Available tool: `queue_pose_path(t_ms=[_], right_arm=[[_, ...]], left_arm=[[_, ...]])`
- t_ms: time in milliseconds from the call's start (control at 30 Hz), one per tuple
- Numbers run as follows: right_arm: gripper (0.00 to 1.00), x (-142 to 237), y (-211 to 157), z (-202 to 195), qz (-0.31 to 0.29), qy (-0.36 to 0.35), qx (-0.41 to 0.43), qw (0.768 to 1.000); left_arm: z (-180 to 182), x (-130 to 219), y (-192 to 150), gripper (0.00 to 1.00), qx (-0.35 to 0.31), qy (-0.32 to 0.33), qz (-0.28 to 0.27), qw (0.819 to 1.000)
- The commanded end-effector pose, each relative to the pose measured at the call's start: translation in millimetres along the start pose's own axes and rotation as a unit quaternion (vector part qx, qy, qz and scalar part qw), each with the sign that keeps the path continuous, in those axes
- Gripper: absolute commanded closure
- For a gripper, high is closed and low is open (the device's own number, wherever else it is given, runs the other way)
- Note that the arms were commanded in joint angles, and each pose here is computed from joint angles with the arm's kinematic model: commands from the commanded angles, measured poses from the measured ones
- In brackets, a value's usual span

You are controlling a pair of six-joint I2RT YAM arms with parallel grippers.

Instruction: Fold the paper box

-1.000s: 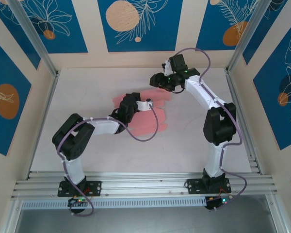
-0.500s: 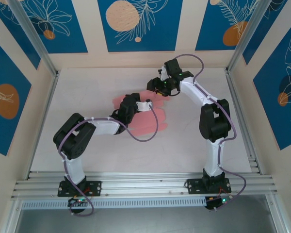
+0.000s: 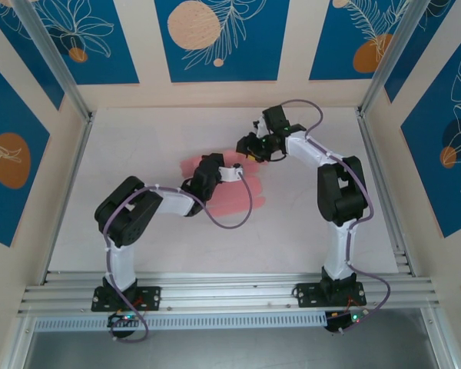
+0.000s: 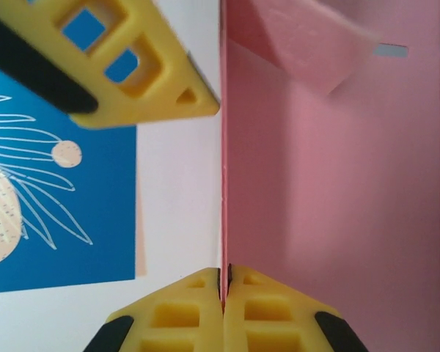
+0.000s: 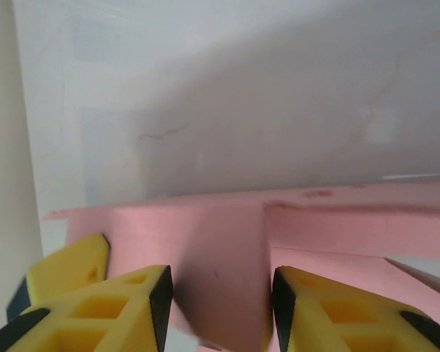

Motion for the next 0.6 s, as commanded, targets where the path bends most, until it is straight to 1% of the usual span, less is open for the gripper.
queue_pose_path(t_ms=[0,200,333,400,433,567], right_arm=[[0.53,39,-2,10,-0.026,0.037,0.006,0.999],[0.50,56,-15,-23,-0.056,0.054,-0.030,0.996],[0.50,51,-20,-49,-0.067,0.013,-0.044,0.997],[0.50,45,-21,-61,-0.068,-0.007,-0.052,0.996],[0.50,42,-21,-66,-0.069,-0.014,-0.055,0.996],[0.50,31,-18,-72,-0.065,-0.020,-0.056,0.996]], left_arm=[[-2,-2,2,1.00,-0.014,0.010,0.003,1.000],[-6,-6,-2,1.00,-0.022,0.006,0.007,1.000],[-4,-8,-4,1.00,-0.020,0.008,0.009,1.000],[4,-10,-9,1.00,0.011,0.009,0.015,1.000],[5,-11,-13,1.00,0.030,-0.001,0.016,0.999],[7,-12,-20,1.00,0.078,-0.030,0.004,0.997]])
Point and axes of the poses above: each hand's point on the last joint's axis, 136 mm out from that joint toward the fingers, its own x axis back along the fingers, its own z axis along the line the jaws close on, y = z × x, the point moved 1 cm from there along x, back along the fingers, and after that the axes turned 7 degrees about -x, right-handed, at the moved point
